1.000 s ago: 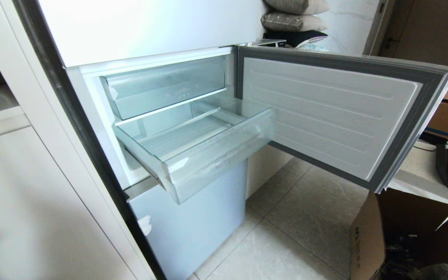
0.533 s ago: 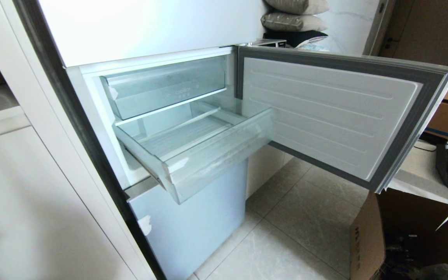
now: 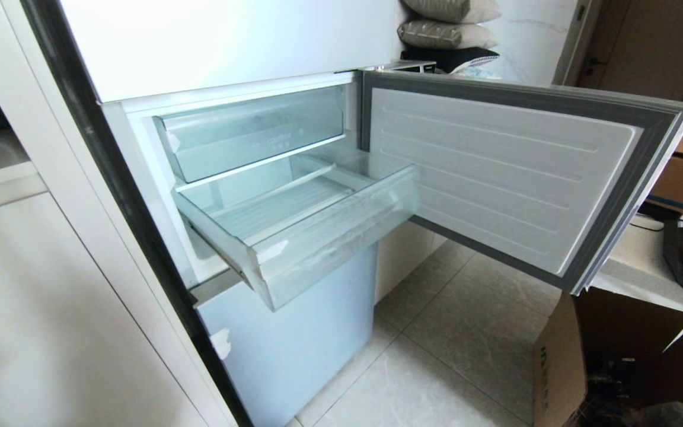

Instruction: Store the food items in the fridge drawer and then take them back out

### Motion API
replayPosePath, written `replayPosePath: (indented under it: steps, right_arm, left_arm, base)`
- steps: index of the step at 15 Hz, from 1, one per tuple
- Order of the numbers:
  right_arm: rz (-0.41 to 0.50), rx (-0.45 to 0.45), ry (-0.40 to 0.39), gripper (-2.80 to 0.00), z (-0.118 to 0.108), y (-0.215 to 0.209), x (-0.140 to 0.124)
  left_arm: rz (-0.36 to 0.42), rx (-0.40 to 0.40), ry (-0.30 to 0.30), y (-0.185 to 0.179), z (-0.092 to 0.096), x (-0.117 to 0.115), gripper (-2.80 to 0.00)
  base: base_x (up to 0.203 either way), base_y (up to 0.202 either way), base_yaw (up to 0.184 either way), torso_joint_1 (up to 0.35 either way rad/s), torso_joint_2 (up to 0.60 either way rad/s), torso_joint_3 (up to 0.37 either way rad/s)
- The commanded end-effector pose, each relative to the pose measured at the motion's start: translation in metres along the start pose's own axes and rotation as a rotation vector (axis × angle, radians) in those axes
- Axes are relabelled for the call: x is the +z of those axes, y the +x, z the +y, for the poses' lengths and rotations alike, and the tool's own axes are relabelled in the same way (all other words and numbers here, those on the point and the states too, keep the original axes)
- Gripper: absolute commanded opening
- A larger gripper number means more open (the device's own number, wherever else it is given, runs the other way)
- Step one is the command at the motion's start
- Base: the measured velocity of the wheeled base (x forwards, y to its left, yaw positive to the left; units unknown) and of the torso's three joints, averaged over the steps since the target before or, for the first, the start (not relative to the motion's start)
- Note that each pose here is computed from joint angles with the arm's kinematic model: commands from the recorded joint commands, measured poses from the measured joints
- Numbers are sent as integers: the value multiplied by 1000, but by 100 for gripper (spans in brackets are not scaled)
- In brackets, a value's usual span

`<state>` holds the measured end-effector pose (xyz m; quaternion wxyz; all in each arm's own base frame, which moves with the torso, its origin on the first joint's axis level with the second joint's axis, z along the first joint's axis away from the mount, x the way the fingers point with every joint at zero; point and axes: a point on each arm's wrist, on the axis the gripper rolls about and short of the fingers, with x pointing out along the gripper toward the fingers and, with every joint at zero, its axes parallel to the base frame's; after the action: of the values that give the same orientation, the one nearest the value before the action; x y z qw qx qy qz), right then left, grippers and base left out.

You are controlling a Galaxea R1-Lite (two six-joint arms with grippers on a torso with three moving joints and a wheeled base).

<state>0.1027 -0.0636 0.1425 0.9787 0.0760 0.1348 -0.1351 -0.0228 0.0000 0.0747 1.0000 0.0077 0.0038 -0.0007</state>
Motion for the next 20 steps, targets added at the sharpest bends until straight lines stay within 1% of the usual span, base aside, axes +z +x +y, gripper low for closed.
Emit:
replayPosePath:
  steps: [1,2,4,6,7,8,9,10,13,15,16,17,19,20]
  right_arm:
    - [-115,101,-70,-280,24,-43,-18]
    - [-115,165,-91,-280,31,-58,-32]
    - [-129,279,-134,-280,35,-84,-57]
    - [-145,329,-172,-280,32,-97,-74]
    - [-140,326,-190,-280,31,-98,-80]
    - [-136,289,-211,-280,29,-96,-84]
    - [-138,289,-240,-280,29,-95,-84]
    - [-131,295,-290,-280,29,-95,-86]
    - [-119,295,-288,-280,28,-95,-87]
    - [-117,342,-308,-280,26,-97,-91]
    - [-118,335,-311,-280,24,-100,-97]
    - [-153,326,-306,-280,22,-104,-100]
    - [-270,318,-289,-280,19,-112,-105]
    - [-292,312,-284,-280,18,-113,-107]
  left_arm:
    - [2,0,0,0,0,0,-280]
    - [2,0,0,0,0,0,-280]
    - [2,0,0,0,0,0,-280]
    - [2,0,0,0,0,0,-280]
    - [2,0,0,0,0,0,-280]
    - [2,0,0,0,0,0,-280]
    - [2,0,0,0,0,0,-280]
    - [2,0,0,0,0,0,-280]
    - [2,0,0,0,0,0,-280]
    - [2,0,0,0,0,0,-280]
    - [2,0,0,0,0,0,-280]
    - [2,0,0,0,0,0,-280]
    - [2,0,0,0,0,0,-280]
    - [2,0,0,0,0,0,-280]
  base:
    - [0,0,0,0,0,0]
    - [0,0,0,0,0,0]
    - [0,0,0,0,0,0]
    - [0,0,0,0,0,0]
    - [0,0,0,0,0,0]
    - [0,0,0,0,0,0]
    - [0,0,0,0,0,0]
    - [0,0,0,0,0,0]
    - [0,0,0,0,0,0]
    - [0,0,0,0,0,0]
    - [0,0,0,0,0,0]
    - [0,0,0,0,0,0]
    - [0,0,0,0,0,0]
    - [0,0,0,0,0,0]
